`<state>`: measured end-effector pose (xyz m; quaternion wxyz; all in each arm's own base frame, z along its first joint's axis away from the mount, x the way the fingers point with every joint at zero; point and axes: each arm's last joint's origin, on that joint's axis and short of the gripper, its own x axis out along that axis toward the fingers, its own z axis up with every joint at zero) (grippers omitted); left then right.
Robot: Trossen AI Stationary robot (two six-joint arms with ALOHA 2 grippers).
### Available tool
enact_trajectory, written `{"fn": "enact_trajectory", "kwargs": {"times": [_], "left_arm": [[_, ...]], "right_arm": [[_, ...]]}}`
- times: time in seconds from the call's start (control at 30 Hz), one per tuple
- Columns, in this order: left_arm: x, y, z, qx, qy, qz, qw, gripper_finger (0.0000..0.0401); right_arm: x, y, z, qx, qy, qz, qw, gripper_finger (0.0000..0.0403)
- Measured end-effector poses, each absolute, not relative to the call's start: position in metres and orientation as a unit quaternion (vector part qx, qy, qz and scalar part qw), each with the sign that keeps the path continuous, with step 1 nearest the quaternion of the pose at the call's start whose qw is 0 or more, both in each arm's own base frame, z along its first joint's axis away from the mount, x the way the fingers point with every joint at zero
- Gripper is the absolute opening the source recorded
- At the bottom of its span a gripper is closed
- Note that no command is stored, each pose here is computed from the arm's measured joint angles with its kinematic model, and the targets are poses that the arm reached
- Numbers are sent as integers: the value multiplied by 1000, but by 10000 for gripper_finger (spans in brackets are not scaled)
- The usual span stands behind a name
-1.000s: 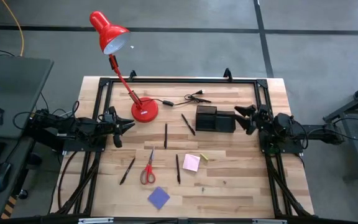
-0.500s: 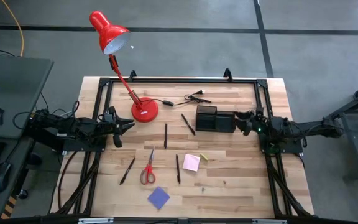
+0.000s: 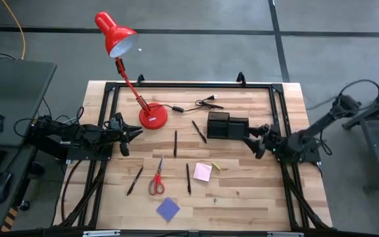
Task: Pick and place office supplies into organizer
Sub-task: Put the red paper clip into the desk organizer
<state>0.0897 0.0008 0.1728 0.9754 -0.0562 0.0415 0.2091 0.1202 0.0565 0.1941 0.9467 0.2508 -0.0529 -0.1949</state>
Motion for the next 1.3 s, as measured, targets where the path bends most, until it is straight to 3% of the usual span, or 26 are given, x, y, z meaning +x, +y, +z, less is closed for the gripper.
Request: {"fn": "enact_trajectory", "kwargs": {"times": [0.37,0.7,1.1,1.3], "left_arm": [[90,1,173,-56,41,209,975,62],[90,1,173,-56,41,209,975,63],[90,1,173,-56,41,209,975,62],[90,1,173,-56,41,209,975,62]], "right_arm": [[165,166,247,130,20,-229,964,332],[169,233,219,121,17,-223,967,332],[179,253,154,82,95,-197,972,332],[181,255,137,128,142,-185,964,332]]}}
